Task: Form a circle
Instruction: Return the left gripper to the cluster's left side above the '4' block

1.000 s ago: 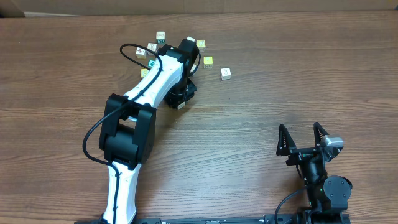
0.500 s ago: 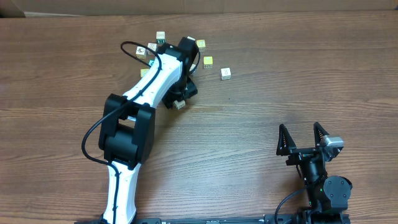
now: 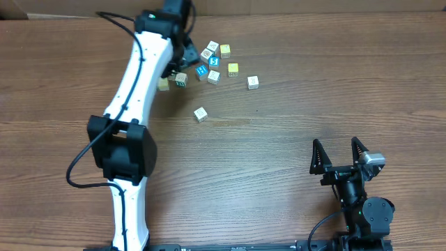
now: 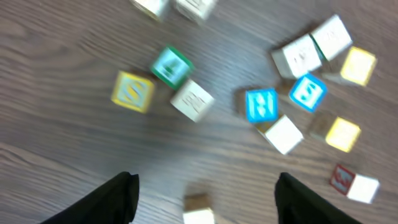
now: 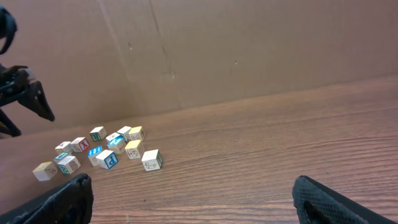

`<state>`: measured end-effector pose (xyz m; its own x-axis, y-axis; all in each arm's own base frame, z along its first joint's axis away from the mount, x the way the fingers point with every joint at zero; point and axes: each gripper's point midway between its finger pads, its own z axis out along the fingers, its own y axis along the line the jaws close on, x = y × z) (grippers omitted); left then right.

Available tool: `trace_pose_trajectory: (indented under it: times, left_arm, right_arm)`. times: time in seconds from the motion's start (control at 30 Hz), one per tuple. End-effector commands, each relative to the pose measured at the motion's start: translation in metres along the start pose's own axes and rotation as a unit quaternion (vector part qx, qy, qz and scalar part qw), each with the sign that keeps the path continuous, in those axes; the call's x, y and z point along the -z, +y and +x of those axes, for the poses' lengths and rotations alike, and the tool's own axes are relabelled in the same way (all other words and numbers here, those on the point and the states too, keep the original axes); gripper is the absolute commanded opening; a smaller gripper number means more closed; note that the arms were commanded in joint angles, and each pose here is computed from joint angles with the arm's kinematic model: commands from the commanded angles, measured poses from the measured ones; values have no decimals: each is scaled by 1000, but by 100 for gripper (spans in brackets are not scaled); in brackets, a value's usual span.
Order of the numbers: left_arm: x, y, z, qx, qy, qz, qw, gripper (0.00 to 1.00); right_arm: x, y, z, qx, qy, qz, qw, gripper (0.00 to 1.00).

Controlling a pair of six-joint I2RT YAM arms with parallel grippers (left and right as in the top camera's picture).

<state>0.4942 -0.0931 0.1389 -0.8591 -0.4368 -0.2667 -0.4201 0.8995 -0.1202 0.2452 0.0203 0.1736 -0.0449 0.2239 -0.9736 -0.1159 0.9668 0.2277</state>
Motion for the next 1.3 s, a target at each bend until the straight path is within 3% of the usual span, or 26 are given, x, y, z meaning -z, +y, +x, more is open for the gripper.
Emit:
trace_pose_trajectory:
  times: [0.0, 0.17, 0.4, 0.53, 0.7, 1.27]
  left_arm:
    - [12, 20, -26, -43, -29, -3, 999, 70]
    - [2, 37, -47, -36, -39, -1, 999, 64]
    - [-16, 27, -58, -118, -59, 4, 991, 63]
    - [-34, 24, -59, -122, -57, -1, 991, 61]
    - [-57, 22, -55, -124, -43, 2, 991, 54]
    - [-115, 18, -32, -191, 14, 18, 981, 55]
  right_arm:
    - [0, -1, 1, -1, -2, 1, 1000, 100]
    - [0, -1, 1, -1, -2, 1, 1000, 100]
    - [0, -1, 1, -1, -2, 1, 1000, 100]
    - [0, -1, 1, -1, -2, 1, 1000, 100]
    - [0, -1, 1, -1, -2, 1, 1000, 100]
    - [0, -1, 1, -1, -2, 1, 1000, 100]
